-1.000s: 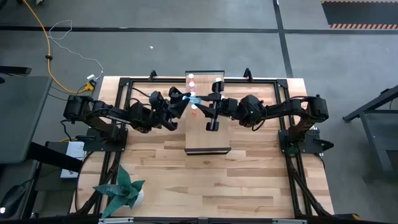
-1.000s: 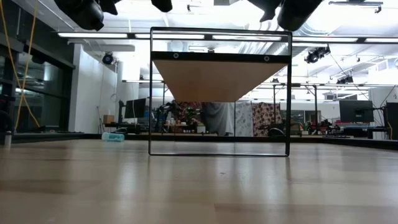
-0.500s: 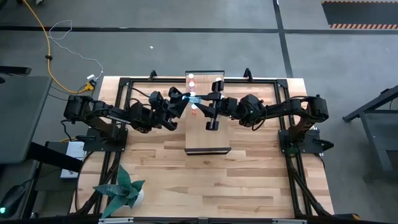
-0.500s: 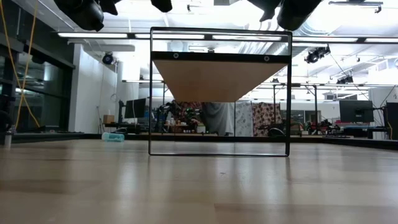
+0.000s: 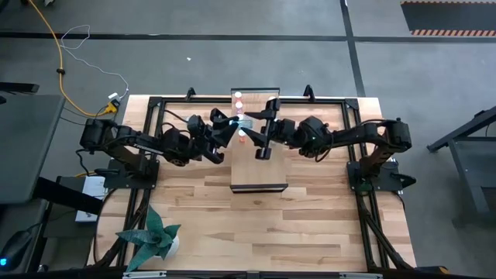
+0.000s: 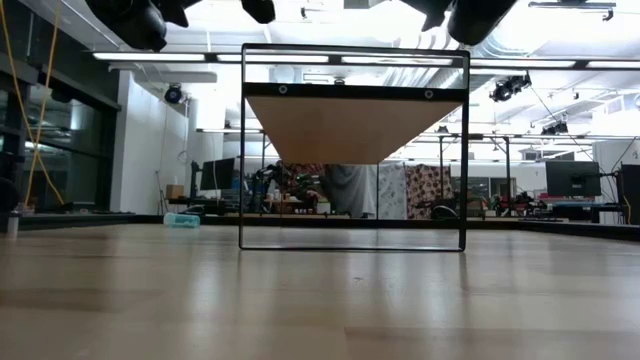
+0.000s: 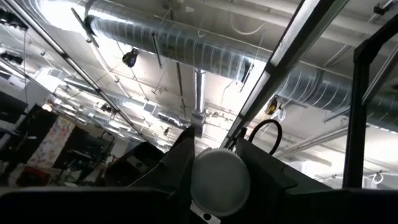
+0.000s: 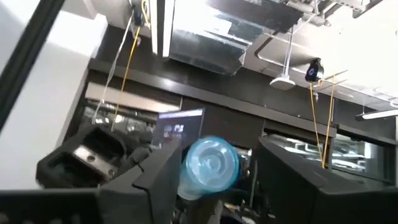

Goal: Pick and place medicine bottles onto shelf by color
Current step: Put the transparent blue pill bottle on the shelf

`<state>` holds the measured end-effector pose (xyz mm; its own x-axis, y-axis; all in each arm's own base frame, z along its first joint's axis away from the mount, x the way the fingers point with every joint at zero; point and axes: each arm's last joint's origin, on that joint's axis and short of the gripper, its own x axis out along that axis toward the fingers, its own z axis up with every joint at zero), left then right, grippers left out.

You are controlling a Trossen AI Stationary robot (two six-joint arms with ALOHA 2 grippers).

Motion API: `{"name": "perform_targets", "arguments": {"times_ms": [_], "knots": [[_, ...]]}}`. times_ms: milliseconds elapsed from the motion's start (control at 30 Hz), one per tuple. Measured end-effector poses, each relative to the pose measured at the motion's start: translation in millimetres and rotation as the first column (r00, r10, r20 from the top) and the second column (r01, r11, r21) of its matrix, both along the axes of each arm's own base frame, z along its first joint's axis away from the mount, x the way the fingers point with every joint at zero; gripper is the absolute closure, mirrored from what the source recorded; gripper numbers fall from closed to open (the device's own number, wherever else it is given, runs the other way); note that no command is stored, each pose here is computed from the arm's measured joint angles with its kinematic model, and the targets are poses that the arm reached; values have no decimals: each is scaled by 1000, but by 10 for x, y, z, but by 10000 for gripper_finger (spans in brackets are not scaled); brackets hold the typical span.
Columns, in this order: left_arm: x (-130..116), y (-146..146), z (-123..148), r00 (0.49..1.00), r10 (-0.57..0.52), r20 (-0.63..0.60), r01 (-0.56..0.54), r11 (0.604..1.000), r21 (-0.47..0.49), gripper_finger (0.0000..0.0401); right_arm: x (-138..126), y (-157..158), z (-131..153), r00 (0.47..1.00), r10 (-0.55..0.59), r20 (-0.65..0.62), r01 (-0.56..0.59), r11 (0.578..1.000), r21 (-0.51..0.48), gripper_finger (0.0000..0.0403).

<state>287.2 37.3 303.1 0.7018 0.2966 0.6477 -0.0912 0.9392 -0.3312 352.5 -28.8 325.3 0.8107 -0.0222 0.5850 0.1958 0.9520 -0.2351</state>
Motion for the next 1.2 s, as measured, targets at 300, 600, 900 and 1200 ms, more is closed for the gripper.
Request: {"name": "perform_targets", "arguments": {"times_ms": [300,600,900,1200], "knots": [[-259,59,70,993,56,-108,-54,998,19,304,-371,8,204,954,-124,-273,112,992,-59,181],[-236,23,57,787,27,-617,-47,999,-16,304,-1030,57,445,823,-187,-537,191,980,-49,180],[-27,-44,196,252,-8,-968,-9,1000,-11,304,-1459,149,595,815,-138,-563,184,983,25,180],[277,-44,176,-11,14,-1000,129,992,12,303,-1427,161,550,796,-132,-591,180,983,23,180]]}}
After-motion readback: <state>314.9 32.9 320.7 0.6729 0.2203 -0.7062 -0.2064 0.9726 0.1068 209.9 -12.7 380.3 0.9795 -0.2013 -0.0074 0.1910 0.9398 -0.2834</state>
